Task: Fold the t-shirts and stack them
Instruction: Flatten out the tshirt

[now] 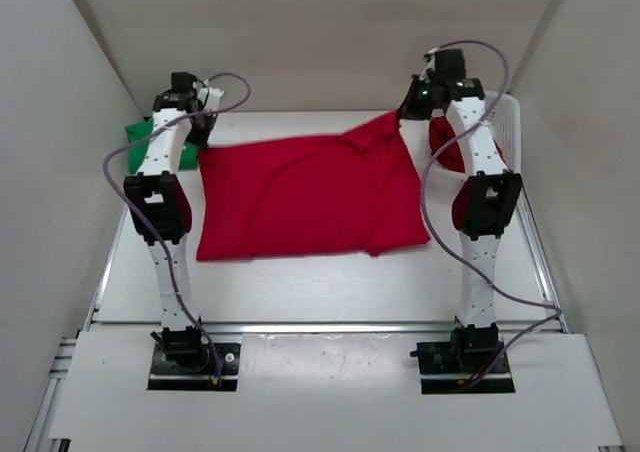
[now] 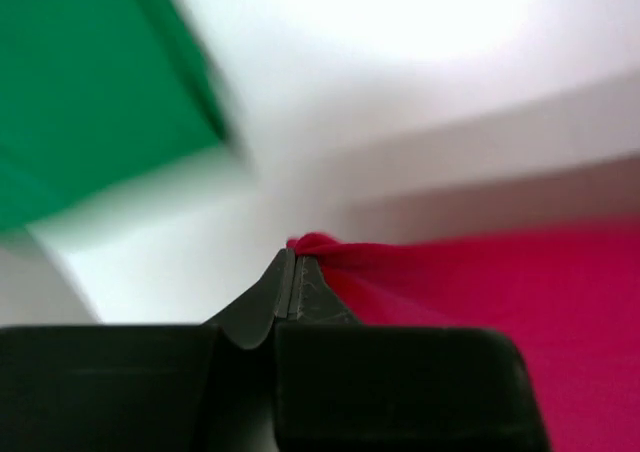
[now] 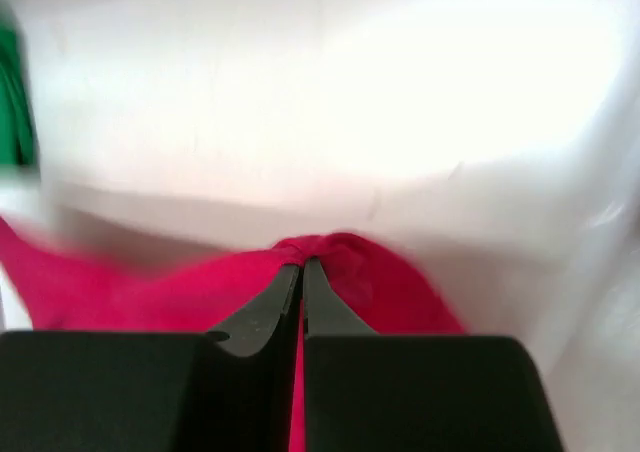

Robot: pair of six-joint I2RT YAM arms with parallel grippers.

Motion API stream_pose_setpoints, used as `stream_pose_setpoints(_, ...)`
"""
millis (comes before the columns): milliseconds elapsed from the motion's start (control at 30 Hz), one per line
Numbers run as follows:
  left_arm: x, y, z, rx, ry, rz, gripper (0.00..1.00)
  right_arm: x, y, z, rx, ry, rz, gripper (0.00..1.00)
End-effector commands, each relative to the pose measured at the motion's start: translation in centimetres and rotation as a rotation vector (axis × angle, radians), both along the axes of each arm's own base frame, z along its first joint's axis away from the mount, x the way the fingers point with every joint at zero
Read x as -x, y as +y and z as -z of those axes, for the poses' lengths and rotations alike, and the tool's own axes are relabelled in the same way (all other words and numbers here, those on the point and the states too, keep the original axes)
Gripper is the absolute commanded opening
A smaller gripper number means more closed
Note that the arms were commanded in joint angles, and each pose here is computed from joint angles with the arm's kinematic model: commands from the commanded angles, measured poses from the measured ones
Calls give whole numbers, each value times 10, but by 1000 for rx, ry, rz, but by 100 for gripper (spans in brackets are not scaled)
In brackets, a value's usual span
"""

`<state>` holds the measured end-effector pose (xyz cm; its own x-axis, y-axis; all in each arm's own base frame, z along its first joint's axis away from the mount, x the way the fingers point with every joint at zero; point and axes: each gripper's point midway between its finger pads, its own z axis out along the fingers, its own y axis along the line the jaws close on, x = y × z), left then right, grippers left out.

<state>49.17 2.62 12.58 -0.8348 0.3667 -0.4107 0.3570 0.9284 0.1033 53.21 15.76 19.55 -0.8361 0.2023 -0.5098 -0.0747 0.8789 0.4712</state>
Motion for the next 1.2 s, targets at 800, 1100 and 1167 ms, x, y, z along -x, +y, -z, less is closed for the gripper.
stream_pose_setpoints(800,116,-16,-45,-49,-353,182,0,199,-20,12,344,-398,-96,0)
stream_pose_setpoints(1100,270,3,62,-140,146,288,0,337,-11,98,179,-13,-227,0)
stream_pose_setpoints(1167,286,10,69,-156,194,272,0,352,-12,109,165,33,-238,1)
